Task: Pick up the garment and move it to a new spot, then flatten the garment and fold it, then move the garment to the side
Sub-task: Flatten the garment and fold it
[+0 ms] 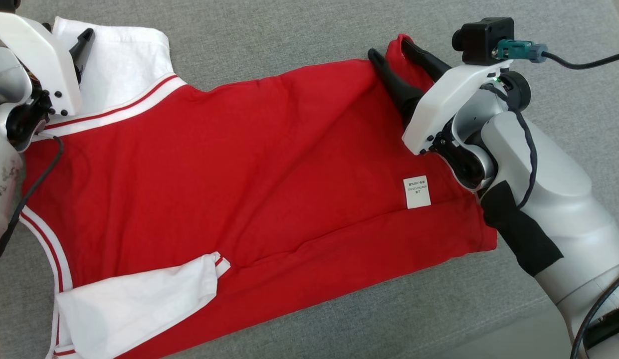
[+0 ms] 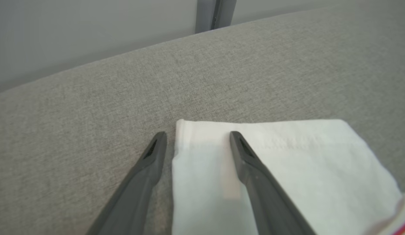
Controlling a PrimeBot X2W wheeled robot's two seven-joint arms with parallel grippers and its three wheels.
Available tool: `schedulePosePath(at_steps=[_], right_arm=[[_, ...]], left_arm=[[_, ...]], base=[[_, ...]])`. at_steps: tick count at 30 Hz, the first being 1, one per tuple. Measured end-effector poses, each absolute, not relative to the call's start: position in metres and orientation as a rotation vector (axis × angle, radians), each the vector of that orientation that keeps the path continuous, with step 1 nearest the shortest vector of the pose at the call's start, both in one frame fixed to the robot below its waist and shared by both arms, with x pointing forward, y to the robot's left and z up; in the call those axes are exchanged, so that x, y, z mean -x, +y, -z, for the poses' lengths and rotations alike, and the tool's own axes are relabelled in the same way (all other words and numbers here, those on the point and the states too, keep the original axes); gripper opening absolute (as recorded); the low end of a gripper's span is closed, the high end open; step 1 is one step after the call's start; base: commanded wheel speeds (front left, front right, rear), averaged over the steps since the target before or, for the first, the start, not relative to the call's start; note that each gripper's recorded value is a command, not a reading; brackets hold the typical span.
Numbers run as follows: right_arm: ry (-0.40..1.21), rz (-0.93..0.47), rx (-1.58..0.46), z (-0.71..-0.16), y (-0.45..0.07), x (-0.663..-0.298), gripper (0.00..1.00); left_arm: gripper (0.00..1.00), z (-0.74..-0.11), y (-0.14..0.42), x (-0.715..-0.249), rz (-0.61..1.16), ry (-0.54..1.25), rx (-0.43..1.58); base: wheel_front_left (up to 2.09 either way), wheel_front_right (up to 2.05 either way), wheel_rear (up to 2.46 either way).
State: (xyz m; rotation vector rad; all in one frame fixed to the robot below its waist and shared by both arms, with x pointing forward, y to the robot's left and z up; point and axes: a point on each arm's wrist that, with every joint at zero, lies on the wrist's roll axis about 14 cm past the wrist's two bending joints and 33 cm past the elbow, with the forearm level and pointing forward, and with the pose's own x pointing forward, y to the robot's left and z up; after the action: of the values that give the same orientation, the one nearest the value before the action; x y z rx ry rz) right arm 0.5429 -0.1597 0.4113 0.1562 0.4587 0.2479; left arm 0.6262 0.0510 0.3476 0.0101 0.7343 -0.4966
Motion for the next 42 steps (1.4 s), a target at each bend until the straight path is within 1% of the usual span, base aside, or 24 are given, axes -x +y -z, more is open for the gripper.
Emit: schedulePosePath(at_steps=[1,2,6,10,11,15,20,26,29,34,42], right_arm=[[0.453,-0.244,-0.164,-0.411,-0.16,-0.544,0.11],[0.446,-0.241,-0.169,-0.411,-0.16,-0.546,0.0],[0.397,-0.226,-0.183,-0.418,-0.161,-0.555,0.0],[0.343,-0.221,-0.19,-0.426,-0.162,-0.558,0.0],[0.321,-0.222,-0.194,-0.431,-0.163,-0.556,0.0],[0.281,-0.216,-0.207,-0.438,-0.167,-0.547,0.0],[0.238,-0.235,-0.235,-0.449,-0.165,-0.532,0.0],[0.234,-0.256,-0.25,-0.448,-0.165,-0.503,0.0],[0.228,-0.264,-0.263,-0.45,-0.167,-0.487,0.0],[0.224,-0.243,-0.3,-0.45,-0.176,-0.466,0.0],[0.201,-0.195,-0.354,-0.451,-0.188,-0.452,0.0]], left_arm=[[0.2,-0.347,0.051,-0.627,0.497,0.736,-0.012],[0.0,-0.348,0.051,-0.628,0.499,0.734,-0.017],[0.0,-0.351,0.049,-0.627,0.497,0.714,0.012],[0.0,-0.368,0.052,-0.631,0.483,0.635,0.057],[0.0,-0.383,0.052,-0.633,0.478,0.583,0.095],[0.0,-0.41,0.052,-0.628,0.482,0.486,0.145],[0.0,-0.441,0.056,-0.61,0.502,0.37,0.181],[0.0,-0.468,0.066,-0.571,0.518,0.247,0.239],[0.0,-0.469,0.075,-0.544,0.511,0.223,0.263],[0.0,-0.465,0.09,-0.502,0.482,0.212,0.251],[0.0,-0.449,0.108,-0.455,0.392,0.245,0.313]], base=[[0.0,0.0,0.0],[0.0,0.0,0.0],[0.0,0.0,0.0],[0.0,0.0,0.0],[0.0,0.0,0.0],[0.0,0.0,0.0],[0.0,0.0,0.0],[0.0,0.0,0.0],[0.0,0.0,0.0],[0.0,0.0,0.0],[0.0,0.0,0.0]])
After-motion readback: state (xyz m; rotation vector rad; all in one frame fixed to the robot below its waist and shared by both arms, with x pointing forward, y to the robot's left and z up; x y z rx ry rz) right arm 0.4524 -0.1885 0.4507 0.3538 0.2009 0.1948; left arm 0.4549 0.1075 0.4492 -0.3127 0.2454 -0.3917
